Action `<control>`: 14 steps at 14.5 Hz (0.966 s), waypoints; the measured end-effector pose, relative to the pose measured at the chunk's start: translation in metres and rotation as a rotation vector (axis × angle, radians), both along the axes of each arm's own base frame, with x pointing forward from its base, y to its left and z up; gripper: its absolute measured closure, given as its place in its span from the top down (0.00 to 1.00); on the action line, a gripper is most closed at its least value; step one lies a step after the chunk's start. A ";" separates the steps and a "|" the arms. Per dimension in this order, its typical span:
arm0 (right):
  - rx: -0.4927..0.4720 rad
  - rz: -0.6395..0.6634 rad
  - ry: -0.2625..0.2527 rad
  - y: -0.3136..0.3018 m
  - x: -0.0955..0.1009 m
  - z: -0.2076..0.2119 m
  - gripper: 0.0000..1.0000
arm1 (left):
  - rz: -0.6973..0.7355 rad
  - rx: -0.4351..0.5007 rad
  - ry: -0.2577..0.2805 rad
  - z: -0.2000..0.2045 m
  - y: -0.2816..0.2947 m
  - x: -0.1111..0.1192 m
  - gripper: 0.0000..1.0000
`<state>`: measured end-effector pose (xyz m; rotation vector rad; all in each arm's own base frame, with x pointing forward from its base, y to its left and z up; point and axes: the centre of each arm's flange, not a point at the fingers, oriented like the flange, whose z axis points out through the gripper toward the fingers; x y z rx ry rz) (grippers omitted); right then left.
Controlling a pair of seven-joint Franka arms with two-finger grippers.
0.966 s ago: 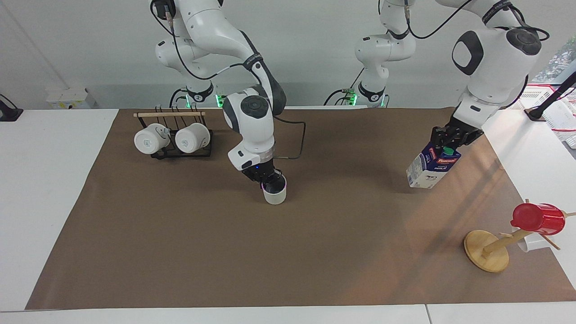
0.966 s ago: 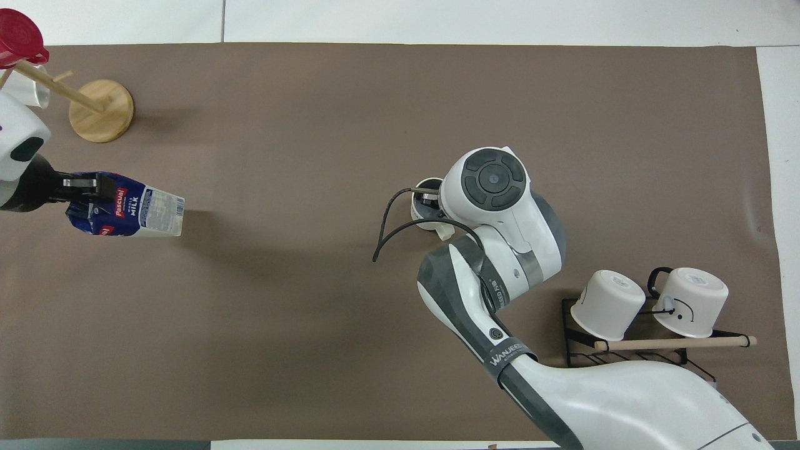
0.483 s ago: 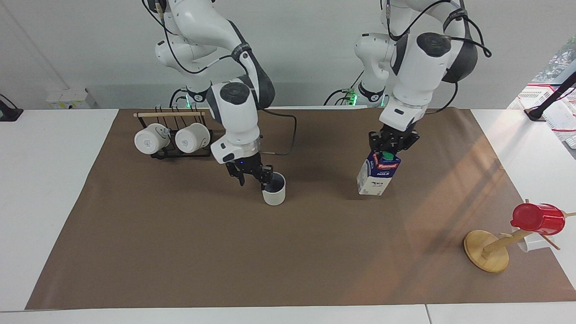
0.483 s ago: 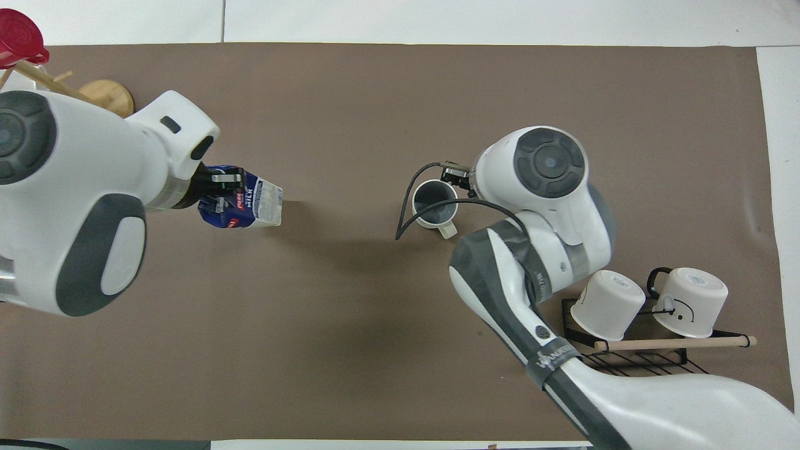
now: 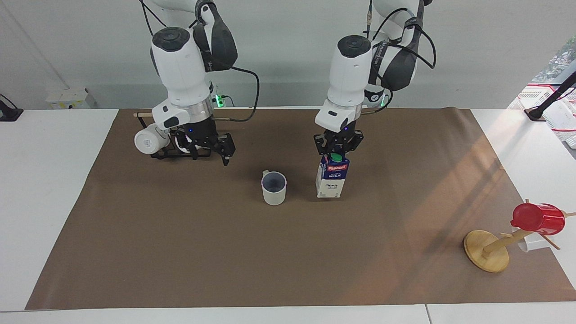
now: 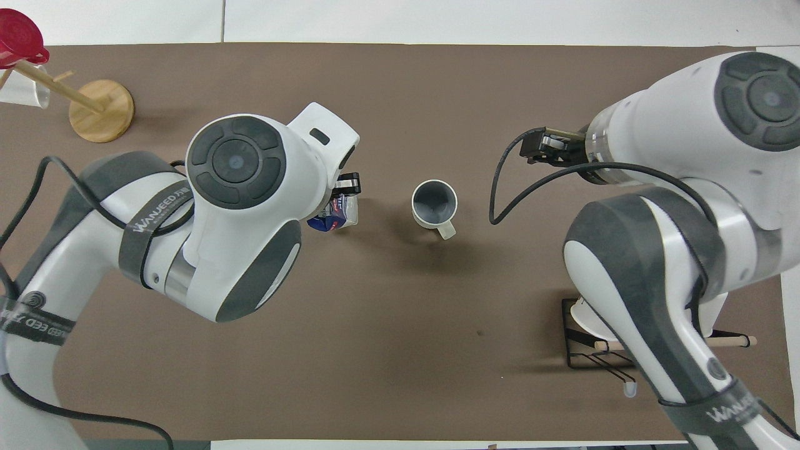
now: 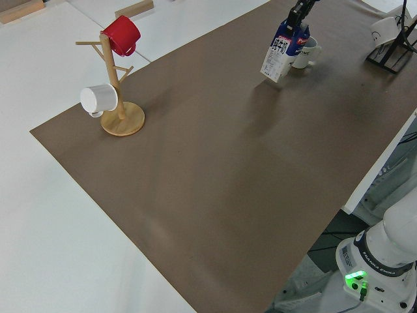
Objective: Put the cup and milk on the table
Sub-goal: 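Release the mug with the right gripper while the left gripper carries milk, then lower the milk carton beside the mug and open the left gripper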
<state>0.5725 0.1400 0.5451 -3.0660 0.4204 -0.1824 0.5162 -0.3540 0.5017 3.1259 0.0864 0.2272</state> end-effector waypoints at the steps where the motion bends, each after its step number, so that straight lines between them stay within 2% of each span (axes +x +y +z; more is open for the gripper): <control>1: -0.004 0.011 0.011 -0.018 -0.004 0.010 1.00 | 0.004 0.001 0.000 -0.004 -0.011 0.000 0.39; 4: -0.010 0.024 0.043 -0.075 -0.022 0.040 1.00 | 0.000 0.024 0.008 -0.025 -0.043 -0.006 0.39; 7: -0.016 0.072 0.101 -0.116 -0.040 0.060 1.00 | -0.005 0.021 0.004 -0.031 -0.067 -0.012 0.39; 12: -0.015 0.108 0.164 -0.145 -0.049 0.068 1.00 | -0.017 0.029 0.015 -0.042 -0.080 -0.016 0.39; 14: -0.014 0.105 0.161 -0.165 -0.050 0.074 1.00 | -0.015 0.030 0.014 -0.042 -0.080 -0.015 0.39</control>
